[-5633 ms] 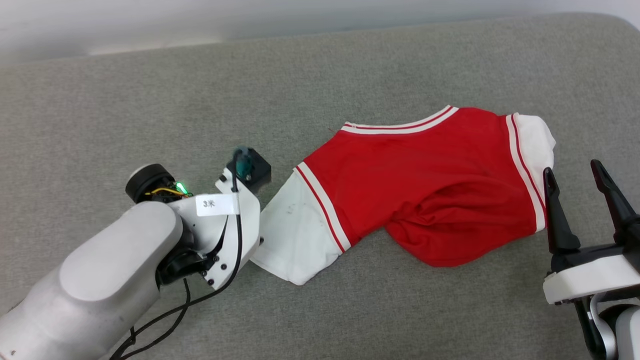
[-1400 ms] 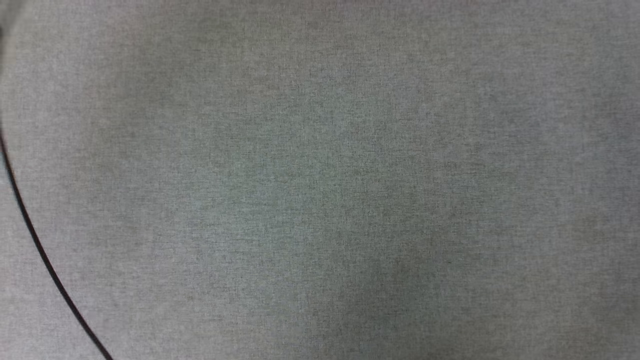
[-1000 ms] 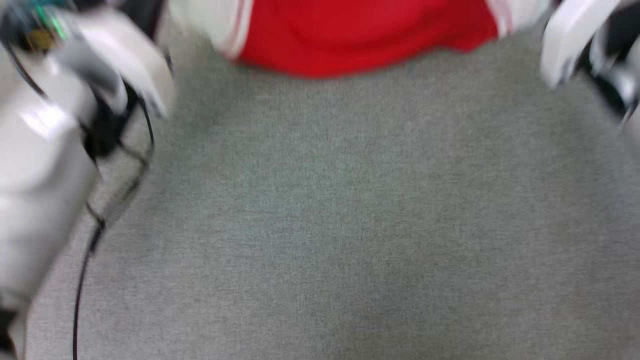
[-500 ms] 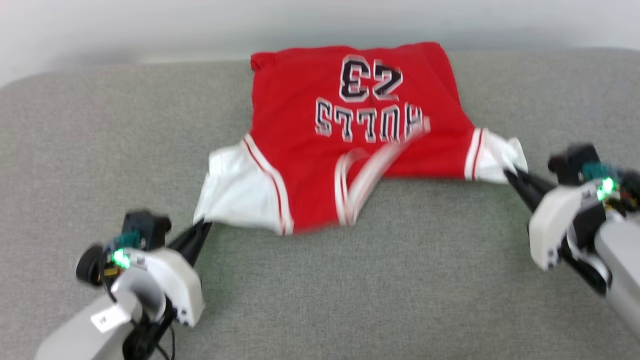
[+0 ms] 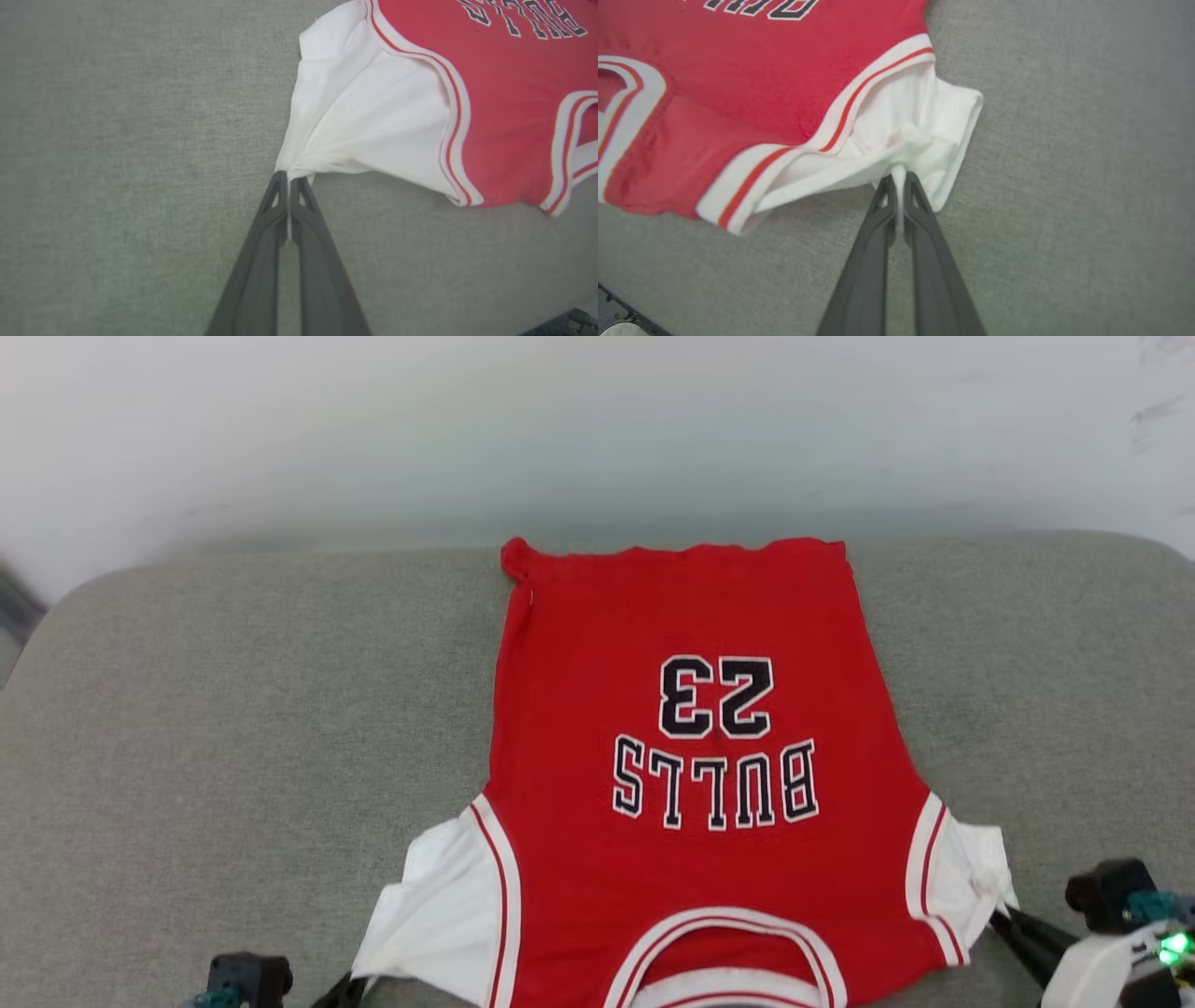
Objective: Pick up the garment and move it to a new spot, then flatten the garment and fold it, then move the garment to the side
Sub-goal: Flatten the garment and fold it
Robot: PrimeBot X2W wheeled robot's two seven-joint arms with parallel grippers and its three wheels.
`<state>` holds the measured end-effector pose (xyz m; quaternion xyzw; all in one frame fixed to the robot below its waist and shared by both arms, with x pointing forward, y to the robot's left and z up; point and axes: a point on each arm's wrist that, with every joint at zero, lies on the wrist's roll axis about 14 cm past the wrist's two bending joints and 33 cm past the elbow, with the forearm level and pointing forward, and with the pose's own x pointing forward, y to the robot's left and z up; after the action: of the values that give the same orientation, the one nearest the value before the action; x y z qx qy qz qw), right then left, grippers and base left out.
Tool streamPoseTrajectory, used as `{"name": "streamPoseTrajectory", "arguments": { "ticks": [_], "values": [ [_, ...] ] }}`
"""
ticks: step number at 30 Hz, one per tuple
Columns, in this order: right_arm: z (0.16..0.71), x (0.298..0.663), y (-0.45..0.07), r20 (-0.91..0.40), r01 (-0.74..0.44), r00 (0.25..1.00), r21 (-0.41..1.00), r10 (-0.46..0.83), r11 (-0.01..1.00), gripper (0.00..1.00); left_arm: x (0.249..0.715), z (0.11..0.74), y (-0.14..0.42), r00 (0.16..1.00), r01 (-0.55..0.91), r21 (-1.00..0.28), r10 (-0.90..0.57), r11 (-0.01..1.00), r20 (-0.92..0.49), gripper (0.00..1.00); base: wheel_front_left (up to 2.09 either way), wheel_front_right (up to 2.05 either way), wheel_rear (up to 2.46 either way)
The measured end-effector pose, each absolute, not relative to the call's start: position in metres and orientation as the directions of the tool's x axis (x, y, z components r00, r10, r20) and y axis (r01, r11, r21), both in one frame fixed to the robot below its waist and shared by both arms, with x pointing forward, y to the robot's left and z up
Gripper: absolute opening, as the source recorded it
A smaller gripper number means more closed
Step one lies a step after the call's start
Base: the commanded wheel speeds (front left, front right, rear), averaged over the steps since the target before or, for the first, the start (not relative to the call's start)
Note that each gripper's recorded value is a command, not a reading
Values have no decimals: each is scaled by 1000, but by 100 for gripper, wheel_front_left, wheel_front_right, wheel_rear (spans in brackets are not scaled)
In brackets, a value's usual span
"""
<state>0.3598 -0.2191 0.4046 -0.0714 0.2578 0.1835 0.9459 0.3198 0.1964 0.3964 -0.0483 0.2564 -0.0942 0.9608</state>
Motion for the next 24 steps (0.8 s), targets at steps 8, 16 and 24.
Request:
{"name": "streamPoseTrajectory", "arguments": {
  "ticks": [8, 16, 24],
  "values": [
    [387, 301, -227, -600, -358, 744, 11, 293, 934, 0, 269, 384, 201, 819, 86, -175, -169, 981, -548, 0, 0, 0, 0],
    [396, 302, -225, -610, -349, 742, 1, 277, 937, 100, 269, 389, 195, 823, 95, -185, -182, 978, -539, 0, 0, 0, 0],
    [473, 372, -236, -450, -339, 855, -112, 257, 934, 100, 294, 405, 187, 861, 124, -168, -190, 978, -471, 0, 0, 0, 0]
  ]
}}
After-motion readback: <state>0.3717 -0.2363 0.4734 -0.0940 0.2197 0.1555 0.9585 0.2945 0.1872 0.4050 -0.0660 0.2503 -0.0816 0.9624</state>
